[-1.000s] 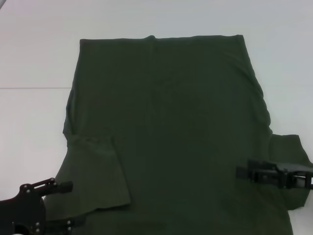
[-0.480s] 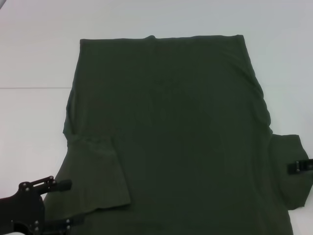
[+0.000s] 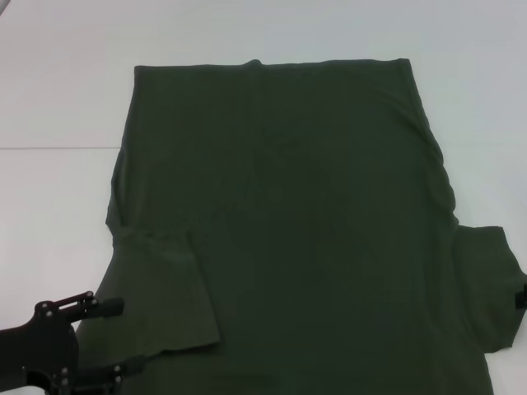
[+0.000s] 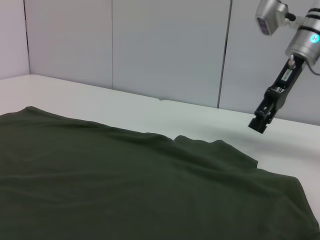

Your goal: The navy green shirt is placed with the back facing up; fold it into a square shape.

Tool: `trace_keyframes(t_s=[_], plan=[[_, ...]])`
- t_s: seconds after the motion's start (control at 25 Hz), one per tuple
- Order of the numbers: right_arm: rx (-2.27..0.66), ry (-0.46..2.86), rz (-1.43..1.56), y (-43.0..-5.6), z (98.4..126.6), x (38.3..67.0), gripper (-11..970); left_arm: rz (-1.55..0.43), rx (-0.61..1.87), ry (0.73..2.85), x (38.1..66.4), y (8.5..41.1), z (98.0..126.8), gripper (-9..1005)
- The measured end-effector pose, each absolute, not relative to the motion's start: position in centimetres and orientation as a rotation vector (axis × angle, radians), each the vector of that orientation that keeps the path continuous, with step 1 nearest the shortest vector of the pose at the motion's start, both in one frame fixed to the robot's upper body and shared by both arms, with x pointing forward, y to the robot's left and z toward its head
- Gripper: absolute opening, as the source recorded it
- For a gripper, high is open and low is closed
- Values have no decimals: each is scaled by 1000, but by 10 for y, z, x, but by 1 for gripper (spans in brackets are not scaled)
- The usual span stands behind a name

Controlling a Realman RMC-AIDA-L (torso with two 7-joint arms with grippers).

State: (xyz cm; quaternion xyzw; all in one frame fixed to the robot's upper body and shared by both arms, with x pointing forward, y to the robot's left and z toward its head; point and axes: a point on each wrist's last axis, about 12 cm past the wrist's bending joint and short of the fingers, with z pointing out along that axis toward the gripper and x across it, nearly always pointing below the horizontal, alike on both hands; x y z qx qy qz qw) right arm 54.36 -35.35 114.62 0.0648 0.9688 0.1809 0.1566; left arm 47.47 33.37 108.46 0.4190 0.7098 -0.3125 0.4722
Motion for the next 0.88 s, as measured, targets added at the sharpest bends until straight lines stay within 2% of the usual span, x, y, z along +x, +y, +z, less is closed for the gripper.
trace_keyframes(t_s=[0.44,0.52,0.88], plan=[[401,2714,605,-381,1131,543,876,-769,1043,1728,475,330,1084,847],[412,2714,618,-380,1130,545,757,-776,1057,1725,476,328,1083,847],[415,2762,685,-367,1111,560,764,-779,1066,1720,477,327,1084,846]])
